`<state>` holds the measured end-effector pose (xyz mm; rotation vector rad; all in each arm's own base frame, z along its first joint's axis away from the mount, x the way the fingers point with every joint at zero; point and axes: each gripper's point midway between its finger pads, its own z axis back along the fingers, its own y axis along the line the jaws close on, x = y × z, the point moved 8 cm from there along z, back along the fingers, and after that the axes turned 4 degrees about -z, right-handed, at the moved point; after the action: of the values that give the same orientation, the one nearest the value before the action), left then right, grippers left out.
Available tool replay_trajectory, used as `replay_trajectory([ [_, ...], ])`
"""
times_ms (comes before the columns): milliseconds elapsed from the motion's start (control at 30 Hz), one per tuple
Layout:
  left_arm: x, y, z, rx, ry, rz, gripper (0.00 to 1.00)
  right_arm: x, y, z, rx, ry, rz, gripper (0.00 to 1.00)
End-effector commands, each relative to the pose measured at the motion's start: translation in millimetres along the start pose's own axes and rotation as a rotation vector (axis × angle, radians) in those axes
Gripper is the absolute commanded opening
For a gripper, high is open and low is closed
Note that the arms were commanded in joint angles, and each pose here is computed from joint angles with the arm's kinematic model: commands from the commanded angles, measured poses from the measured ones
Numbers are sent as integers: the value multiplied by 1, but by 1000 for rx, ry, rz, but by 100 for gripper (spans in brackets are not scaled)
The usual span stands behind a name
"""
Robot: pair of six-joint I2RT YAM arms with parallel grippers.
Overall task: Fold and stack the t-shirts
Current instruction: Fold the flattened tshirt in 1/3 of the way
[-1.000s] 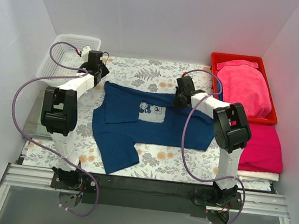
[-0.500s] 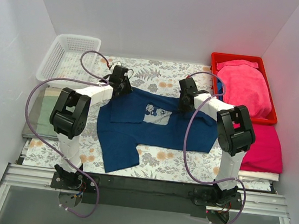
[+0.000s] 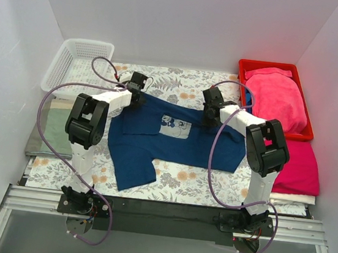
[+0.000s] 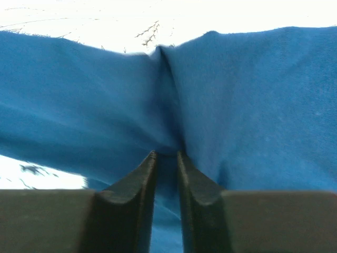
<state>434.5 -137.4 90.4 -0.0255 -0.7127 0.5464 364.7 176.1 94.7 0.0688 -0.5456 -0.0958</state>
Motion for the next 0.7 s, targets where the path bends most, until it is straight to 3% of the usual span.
replay_trajectory([
  [0, -7, 55, -22, 297, 35, -18, 35, 23, 0, 26, 6, -66, 16, 32],
  [333, 53, 74, -48, 279, 12, 38, 35, 40, 2, 12, -26, -91, 34, 34],
  [533, 57, 68, -68, 212, 58, -30, 34, 42, -2, -9, -54, -61, 37, 33],
  [667, 66, 61, -57, 123, 9, -18, 34, 45, -6, -11, -56, -57, 32, 33],
])
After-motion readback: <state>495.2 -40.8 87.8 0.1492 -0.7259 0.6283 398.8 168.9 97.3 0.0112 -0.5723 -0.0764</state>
